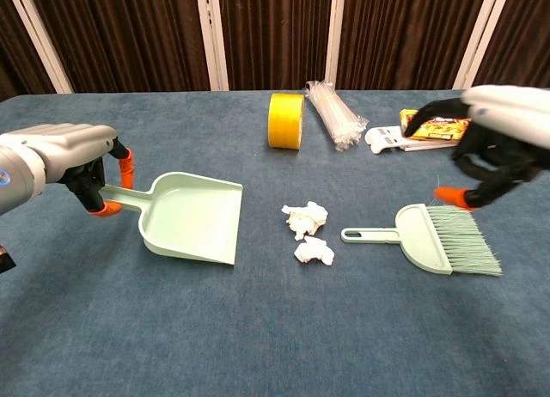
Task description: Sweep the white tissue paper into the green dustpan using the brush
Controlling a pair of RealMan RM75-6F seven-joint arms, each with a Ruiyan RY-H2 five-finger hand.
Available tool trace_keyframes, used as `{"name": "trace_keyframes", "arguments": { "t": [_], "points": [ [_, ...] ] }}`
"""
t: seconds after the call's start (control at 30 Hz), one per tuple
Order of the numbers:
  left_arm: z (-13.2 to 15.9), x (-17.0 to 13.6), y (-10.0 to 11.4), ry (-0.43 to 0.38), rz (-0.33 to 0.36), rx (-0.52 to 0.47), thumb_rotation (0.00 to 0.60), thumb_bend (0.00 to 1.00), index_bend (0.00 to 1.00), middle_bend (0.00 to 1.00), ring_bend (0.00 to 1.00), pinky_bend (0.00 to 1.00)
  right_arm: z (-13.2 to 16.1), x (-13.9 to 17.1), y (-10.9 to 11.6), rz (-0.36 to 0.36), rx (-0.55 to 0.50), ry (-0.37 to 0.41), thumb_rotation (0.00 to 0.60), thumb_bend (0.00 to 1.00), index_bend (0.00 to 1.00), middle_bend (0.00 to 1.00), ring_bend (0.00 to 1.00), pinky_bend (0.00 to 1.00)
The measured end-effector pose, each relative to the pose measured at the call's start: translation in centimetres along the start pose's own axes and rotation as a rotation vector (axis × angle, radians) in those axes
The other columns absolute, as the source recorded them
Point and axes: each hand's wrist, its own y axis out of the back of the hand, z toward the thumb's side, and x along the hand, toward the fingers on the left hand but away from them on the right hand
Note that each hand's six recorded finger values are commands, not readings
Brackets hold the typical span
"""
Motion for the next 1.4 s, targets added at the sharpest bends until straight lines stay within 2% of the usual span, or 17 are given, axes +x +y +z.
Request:
{"name": "trace_keyframes", "arguments": {
  "t": [0.1, 0.3, 0.6, 0.93, 1.13, 1.4],
  "points": [
    [-0.1, 0.0, -0.1, 0.003, -0.003, -0.001, 0.600, 0.59, 0.59, 1.00, 1.00, 1.00, 2.0, -1.3, -1.2, 0.032, 0.001, 0.013, 0.600, 0.35, 0.24, 0.86, 0.92, 0.80],
    [-0.2, 0.0, -0.2, 0.004, -0.008, -0.004, 0.600, 0.58, 0.59, 1.00, 1.00, 1.00, 3.9, -3.2, -4.1, 0.094, -0.001, -0.010, 0.600, 0.35, 0.27, 0.86, 0.92, 0.80],
    [0.0, 0.2, -0.3, -0.002, -0.010, -0.002, 0.600, 0.58, 0.59, 1.00, 1.00, 1.00, 2.7, -4.6, -7.2, 0.119, 0.069, -0.071, 0.600, 0.35, 0.29, 0.86, 0.92, 0.80],
    [0.2, 0.0, -0.3, -0.010, -0.009, 0.003, 0.600, 0.59, 0.59, 1.00, 1.00, 1.00, 0.6, -5.2, -7.8, 0.093, 0.089, -0.117, 0.600, 0.35, 0.30, 0.86, 0.92, 0.80],
    [0.2, 0.0, -0.4, -0.008, -0.009, 0.009, 0.600, 0.59, 0.59, 1.00, 1.00, 1.00, -0.5, -4.9, -8.4, 0.111, 0.103, -0.142, 0.600, 0.35, 0.32, 0.86, 0.92, 0.80],
    [0.3, 0.1, -0.4, -0.009, -0.010, 0.009, 0.600, 0.59, 0.59, 1.00, 1.00, 1.00, -0.6, -5.1, -9.3, 0.111, 0.085, -0.153, 0.600, 0.35, 0.34, 0.86, 0.92, 0.80]
  ]
}}
